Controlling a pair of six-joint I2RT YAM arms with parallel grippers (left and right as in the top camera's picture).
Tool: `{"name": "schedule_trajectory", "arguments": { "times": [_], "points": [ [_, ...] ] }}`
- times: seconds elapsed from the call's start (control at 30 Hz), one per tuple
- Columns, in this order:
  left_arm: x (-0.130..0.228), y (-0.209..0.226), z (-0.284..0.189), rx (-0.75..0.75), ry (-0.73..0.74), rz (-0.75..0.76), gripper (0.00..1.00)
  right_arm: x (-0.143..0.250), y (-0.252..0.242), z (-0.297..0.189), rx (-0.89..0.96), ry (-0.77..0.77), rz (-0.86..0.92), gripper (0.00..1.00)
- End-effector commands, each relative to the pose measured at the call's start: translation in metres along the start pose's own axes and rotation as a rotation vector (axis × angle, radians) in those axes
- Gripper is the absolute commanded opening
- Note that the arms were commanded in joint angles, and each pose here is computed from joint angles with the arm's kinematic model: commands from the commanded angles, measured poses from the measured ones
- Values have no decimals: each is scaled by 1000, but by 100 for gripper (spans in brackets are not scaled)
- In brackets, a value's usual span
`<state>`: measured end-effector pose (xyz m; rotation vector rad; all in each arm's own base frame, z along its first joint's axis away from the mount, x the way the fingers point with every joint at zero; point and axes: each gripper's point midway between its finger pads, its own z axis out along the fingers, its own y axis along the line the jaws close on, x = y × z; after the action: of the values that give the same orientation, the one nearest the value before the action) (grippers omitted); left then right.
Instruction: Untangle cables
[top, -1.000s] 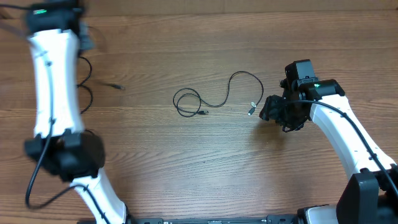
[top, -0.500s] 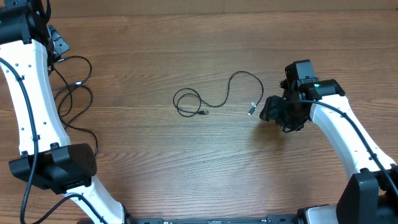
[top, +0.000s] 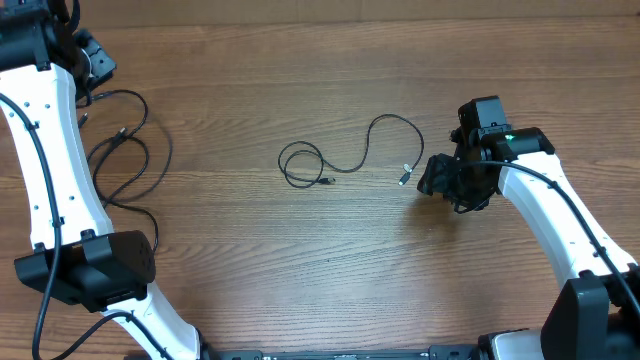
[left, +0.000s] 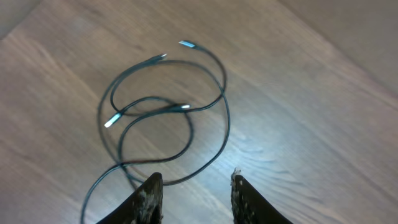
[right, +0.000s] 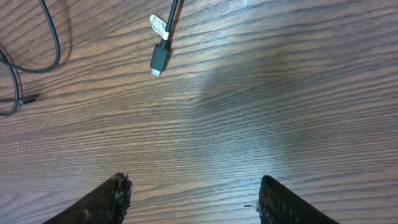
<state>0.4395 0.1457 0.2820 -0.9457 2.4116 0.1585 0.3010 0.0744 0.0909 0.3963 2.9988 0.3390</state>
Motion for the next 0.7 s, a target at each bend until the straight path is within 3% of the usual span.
{"name": "schedule_trajectory", "arguments": {
  "times": [0.0, 0.13, 0.17, 0.2, 0.37, 0.47, 0.67],
  "points": [
    [1, -10, 0, 45, 12, -8, 36, -1, -2, 0, 9, -4, -1, 64],
    [1, -10, 0, 47, 11, -7, 47, -1, -2, 0, 10, -4, -2, 64],
    [2, -11, 0, 53, 13, -7, 81, -1, -2, 0, 9, -4, -2, 64],
    [3, -17, 0, 82, 22, -7, 100, -1, -2, 0, 10, -3, -2, 64],
    [0, -38, -3, 189, 22, -7, 100, 1, -5, -3, 23, 2, 0, 55],
    [-1, -72, -13, 369, 29, 25, 100, -7, -11, -18, 44, -42, 11, 54],
    [18, -136, -34, 531, -22, 290, 100, -24, -21, -53, 17, -146, 81, 56]
  ]
}}
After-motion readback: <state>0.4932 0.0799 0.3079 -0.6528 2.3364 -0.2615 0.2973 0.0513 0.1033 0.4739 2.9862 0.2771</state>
